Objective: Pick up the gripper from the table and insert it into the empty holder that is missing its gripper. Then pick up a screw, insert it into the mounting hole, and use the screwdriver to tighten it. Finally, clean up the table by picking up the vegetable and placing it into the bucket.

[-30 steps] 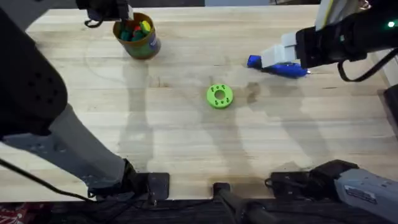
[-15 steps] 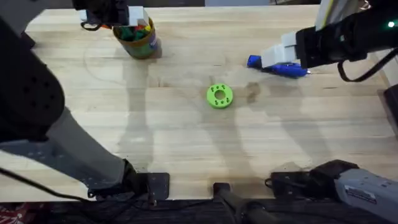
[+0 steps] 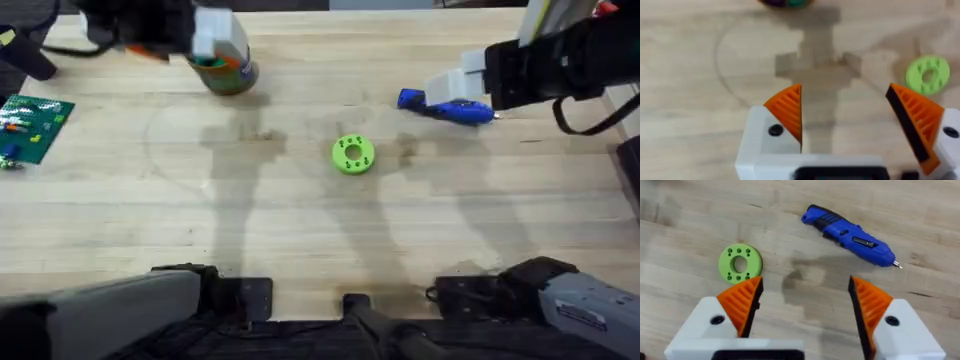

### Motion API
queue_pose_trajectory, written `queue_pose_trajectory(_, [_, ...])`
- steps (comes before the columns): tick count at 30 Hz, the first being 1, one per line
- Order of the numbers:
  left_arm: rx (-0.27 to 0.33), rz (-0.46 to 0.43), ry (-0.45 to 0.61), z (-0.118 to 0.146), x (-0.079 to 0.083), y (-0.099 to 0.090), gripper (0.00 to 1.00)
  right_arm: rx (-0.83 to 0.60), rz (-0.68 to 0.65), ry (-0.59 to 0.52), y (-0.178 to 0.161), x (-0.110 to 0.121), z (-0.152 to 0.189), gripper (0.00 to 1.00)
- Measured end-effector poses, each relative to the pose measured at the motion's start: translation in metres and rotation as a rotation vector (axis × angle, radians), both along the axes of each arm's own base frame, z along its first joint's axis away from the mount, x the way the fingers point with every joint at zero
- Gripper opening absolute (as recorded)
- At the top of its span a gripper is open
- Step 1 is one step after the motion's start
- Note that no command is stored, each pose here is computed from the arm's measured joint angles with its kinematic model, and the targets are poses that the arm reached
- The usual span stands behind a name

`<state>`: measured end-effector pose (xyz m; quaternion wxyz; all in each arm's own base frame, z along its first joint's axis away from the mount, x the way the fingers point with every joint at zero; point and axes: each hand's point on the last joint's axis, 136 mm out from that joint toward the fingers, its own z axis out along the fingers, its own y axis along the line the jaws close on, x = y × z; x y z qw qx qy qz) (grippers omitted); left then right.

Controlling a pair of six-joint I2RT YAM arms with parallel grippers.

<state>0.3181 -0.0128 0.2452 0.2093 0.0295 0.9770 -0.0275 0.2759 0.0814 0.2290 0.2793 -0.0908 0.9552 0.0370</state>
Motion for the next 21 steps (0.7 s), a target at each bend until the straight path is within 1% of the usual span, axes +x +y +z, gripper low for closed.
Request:
queue_pose_trajectory(1, [-0.002,-0.007,0.023,-0.001,-0.009,-0.005,0.986,0.0,0.0,0.0,0.0,0.0,0.0,0.994])
queue_pose_trajectory(4, [-0.009,-0.034,0.043,-0.005,-0.023,-0.022,0.986,0.0,0.0,0.0,0.0,0.0,0.0,0.994])
queue_pose_trajectory(6, [-0.014,-0.047,0.061,-0.015,-0.037,-0.033,0.986,0.0,0.0,0.0,0.0,0.0,0.0,0.994])
queue_pose_trajectory(8, [-0.013,-0.058,0.094,-0.029,-0.055,-0.041,0.986,0.0,0.0,0.001,0.0,0.0,0.0,0.994])
queue_pose_trajectory(10, [-0.008,-0.062,0.124,-0.044,-0.071,-0.044,0.986,0.0,0.0,0.0,0.0,0.0,0.0,0.996])
queue_pose_trajectory(12, [-0.004,-0.054,0.144,-0.055,-0.082,-0.044,0.986,0.0,0.0,0.001,0.0,0.0,0.0,0.996])
queue_pose_trajectory(21, [-0.004,-0.054,0.144,-0.055,-0.082,-0.044,0.986,0.0,0.0,0.001,0.0,0.0,0.0,0.996])
